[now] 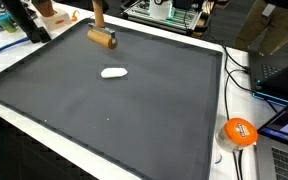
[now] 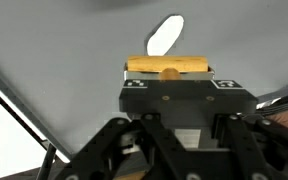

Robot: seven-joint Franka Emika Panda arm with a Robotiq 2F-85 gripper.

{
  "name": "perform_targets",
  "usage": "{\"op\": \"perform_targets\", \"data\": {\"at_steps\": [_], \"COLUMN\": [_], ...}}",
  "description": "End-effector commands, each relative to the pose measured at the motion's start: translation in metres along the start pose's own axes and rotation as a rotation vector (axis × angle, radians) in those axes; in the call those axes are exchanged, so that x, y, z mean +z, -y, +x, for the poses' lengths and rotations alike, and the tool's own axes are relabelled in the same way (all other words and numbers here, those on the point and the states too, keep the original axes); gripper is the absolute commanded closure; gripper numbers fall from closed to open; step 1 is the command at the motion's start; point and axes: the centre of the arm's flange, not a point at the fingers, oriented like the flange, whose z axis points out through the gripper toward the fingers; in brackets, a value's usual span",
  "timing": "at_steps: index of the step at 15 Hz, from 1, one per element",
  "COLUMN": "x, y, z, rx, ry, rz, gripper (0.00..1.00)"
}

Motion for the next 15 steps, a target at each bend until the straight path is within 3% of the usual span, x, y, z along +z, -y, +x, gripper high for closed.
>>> {"op": "perform_targets", "data": {"at_steps": [1, 9, 15], "x": [-0.016, 0.001, 0.010], "y": [0.002, 0.001, -0.008], "z": [-0.014, -0.028, -0.050], "rx": [-0.021, 0.031, 0.074], "ry": [-0.006, -0.041, -0.135], "rz": [0.006, 0.021, 0.071], "gripper": [0.78, 0.78, 0.78]}}
